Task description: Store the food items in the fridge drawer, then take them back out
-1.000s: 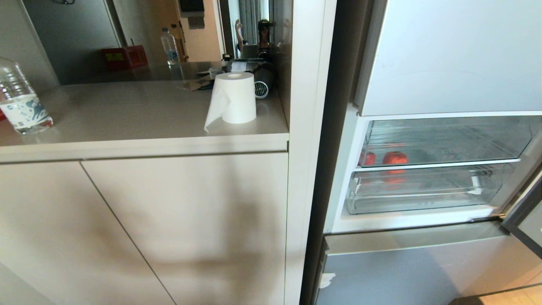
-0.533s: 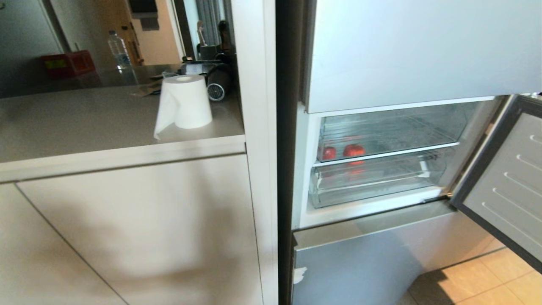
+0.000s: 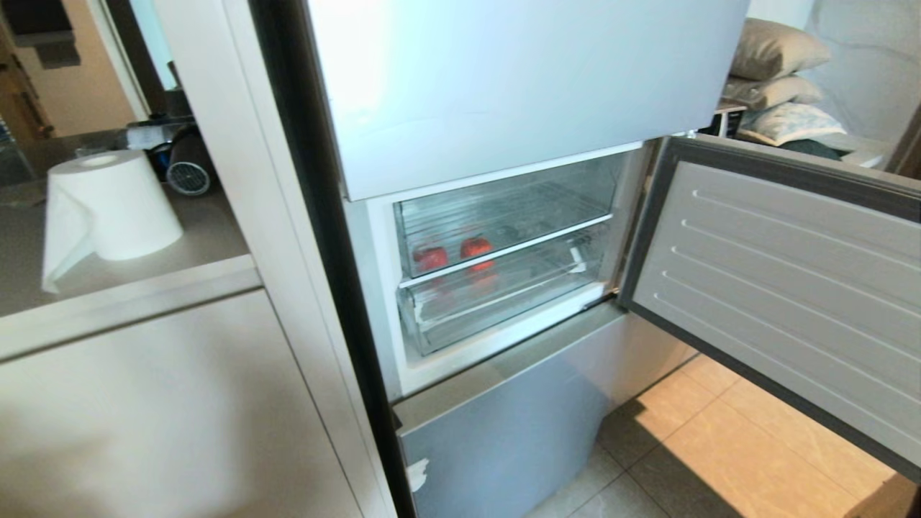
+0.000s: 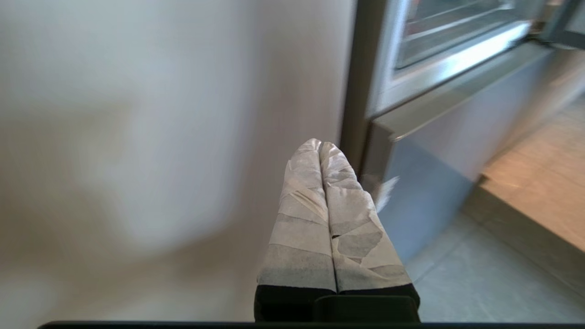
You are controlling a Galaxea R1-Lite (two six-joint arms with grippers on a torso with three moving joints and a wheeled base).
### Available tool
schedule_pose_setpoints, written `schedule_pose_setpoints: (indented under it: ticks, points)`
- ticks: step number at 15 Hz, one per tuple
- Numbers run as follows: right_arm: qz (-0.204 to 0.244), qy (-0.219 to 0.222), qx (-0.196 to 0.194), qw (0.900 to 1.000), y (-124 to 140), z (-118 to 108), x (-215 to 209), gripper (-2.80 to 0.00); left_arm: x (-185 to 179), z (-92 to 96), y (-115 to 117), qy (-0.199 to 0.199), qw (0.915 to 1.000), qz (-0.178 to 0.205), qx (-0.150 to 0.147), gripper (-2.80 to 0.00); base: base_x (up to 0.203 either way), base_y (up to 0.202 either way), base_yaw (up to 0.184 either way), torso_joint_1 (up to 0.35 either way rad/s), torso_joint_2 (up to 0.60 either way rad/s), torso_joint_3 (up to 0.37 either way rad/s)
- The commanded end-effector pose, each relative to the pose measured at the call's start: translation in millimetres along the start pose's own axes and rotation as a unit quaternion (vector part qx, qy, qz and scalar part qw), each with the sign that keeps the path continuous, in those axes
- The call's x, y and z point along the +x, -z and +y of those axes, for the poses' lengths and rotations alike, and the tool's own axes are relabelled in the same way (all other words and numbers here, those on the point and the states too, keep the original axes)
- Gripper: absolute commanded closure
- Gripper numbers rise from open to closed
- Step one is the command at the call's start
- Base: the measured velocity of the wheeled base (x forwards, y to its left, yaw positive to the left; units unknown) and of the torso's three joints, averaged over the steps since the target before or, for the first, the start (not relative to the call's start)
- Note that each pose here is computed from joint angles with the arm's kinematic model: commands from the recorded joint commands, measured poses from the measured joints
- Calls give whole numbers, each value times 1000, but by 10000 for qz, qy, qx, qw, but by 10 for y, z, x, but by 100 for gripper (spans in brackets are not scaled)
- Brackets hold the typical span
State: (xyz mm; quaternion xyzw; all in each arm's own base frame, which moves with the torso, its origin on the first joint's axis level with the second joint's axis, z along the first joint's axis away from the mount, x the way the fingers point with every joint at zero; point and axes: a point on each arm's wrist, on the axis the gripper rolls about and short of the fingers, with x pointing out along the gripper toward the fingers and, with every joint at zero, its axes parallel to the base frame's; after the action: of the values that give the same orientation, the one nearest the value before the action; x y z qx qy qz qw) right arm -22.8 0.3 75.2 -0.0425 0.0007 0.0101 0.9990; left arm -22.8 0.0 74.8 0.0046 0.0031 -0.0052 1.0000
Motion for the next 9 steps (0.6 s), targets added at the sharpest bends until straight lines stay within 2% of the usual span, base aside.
schedule_pose_setpoints:
  ticks: [1, 6, 8, 9]
  points:
    - [4, -7, 1, 10000, 0, 0, 0, 0, 1, 0, 0, 2, 10000, 7, 0, 0, -1, 7, -176, 2, 2, 8]
    - [-8, -13, 83, 10000, -5, 0, 1, 0, 1, 0, 1, 2, 10000, 13, 0, 0, -1, 4, -156, 2, 3, 3]
    - [77, 8, 109, 9999, -31, -3, 19, 0, 1, 0, 0, 2, 10000, 7, 0, 0, 2, 3, -31, 1, -1, 5]
    - [45, 77, 384, 9992, -114, -13, 34, 0, 1, 0, 1, 2, 10000, 14, -6, 0, 0, 0, 0, 0, 0, 0]
